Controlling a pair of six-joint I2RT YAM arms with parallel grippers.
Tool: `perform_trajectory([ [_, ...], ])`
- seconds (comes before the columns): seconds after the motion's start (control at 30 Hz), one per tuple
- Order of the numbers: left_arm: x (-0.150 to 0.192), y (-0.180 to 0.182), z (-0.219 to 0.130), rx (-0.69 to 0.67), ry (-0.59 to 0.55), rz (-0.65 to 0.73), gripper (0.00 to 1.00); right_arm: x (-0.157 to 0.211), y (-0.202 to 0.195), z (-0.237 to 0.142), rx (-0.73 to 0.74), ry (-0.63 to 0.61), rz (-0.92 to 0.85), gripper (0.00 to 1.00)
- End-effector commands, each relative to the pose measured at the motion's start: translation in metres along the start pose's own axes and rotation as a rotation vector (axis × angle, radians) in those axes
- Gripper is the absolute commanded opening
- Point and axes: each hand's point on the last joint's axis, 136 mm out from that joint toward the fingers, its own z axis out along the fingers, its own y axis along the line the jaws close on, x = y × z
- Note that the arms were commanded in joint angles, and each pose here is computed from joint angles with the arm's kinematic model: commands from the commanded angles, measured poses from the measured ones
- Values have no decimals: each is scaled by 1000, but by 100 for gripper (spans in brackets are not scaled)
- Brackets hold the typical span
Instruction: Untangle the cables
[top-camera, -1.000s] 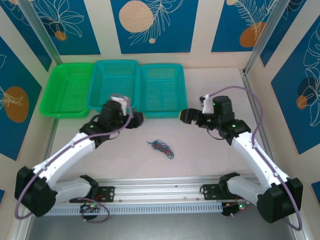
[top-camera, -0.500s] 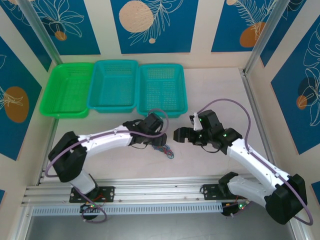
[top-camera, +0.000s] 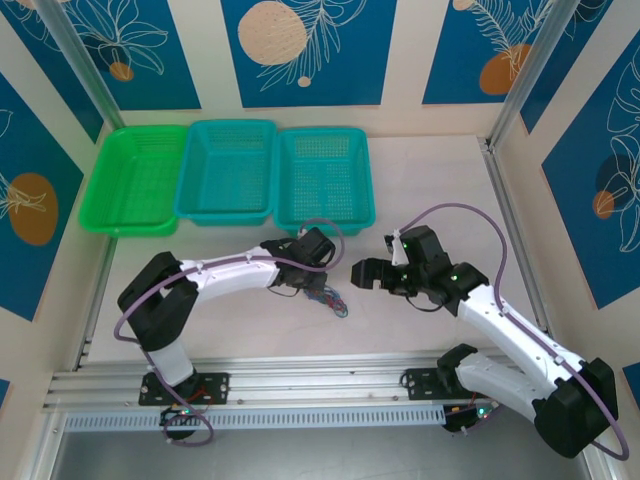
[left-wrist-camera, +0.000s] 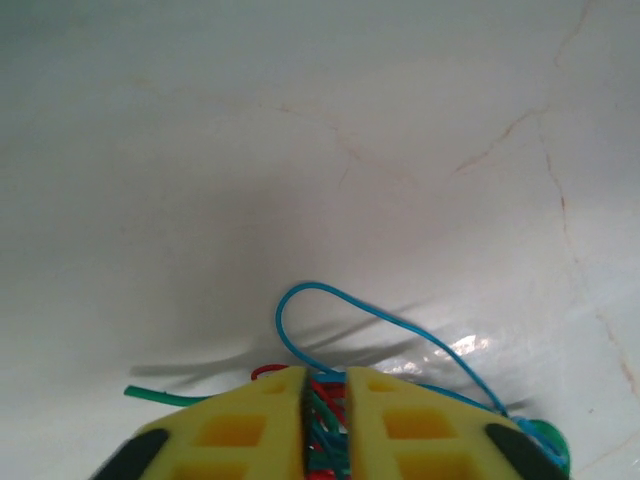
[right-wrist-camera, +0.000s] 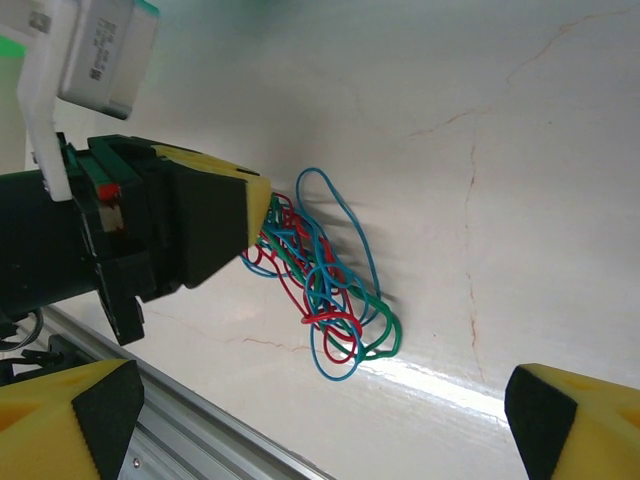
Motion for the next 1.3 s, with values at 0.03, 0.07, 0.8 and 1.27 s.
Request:
perform_trajectory([
  [0.03, 2, 2, -8, -9, -5, 16, 0, 7, -3, 10, -13, 5, 3, 95],
  [0.07, 2, 0, -10, 2, -9, 16, 0, 9, 0, 15, -29, 8, -13, 95],
  [0.8, -44, -22, -118, 351, -280, -79, 0, 21, 5, 135, 122, 32, -485, 22],
  [1.27, -26, 119, -161, 84, -487, -309, 0, 17, -76, 112, 320, 90, -154, 10],
])
